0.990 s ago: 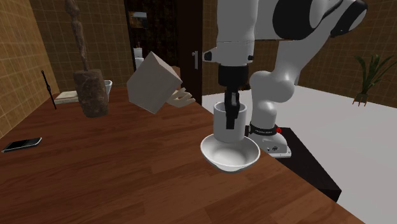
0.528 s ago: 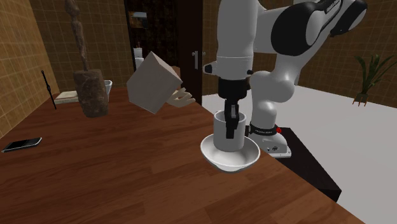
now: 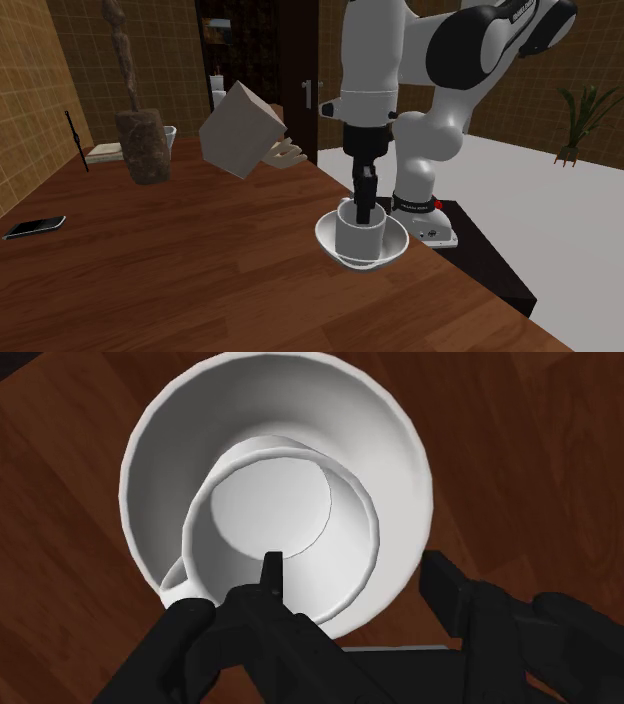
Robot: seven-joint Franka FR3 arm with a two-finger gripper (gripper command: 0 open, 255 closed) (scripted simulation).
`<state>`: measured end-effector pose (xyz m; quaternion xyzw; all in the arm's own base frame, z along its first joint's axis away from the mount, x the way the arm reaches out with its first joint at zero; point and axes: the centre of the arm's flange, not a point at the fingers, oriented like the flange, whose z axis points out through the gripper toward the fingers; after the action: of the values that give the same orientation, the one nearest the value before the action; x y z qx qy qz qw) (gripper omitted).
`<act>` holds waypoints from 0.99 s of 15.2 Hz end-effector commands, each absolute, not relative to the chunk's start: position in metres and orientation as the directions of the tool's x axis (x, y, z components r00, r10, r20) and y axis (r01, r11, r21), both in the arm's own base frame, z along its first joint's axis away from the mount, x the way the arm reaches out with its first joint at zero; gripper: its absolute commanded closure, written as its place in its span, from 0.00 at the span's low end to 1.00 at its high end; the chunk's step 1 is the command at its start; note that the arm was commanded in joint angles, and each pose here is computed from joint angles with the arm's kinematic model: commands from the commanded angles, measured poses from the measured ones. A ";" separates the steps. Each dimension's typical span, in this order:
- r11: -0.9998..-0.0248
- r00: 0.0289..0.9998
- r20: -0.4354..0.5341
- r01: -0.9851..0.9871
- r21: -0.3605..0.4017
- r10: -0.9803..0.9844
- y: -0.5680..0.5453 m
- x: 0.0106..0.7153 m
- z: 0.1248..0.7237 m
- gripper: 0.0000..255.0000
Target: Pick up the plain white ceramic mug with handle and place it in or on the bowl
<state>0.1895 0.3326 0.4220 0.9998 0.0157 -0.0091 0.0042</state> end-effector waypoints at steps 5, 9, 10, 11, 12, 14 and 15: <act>-0.999 0.999 -0.018 0.031 0.008 0.031 0.333 0.190 0.435 0.00; -0.999 0.999 -0.018 0.031 0.008 0.031 0.333 0.190 0.472 0.00; -0.999 0.999 -0.018 0.031 0.008 0.031 0.333 0.190 0.472 0.00; -0.999 0.999 -0.018 0.031 0.008 0.031 0.333 0.190 0.472 0.00; -0.999 0.999 -0.018 0.031 0.008 0.031 0.333 0.190 0.472 0.00; -0.999 0.999 -0.018 0.031 0.008 0.031 0.333 0.190 0.472 0.00; -0.999 0.999 -0.018 0.031 0.008 0.031 0.333 0.190 0.472 0.00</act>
<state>0.1904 0.3330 0.4720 0.9998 0.0157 -0.0090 0.0042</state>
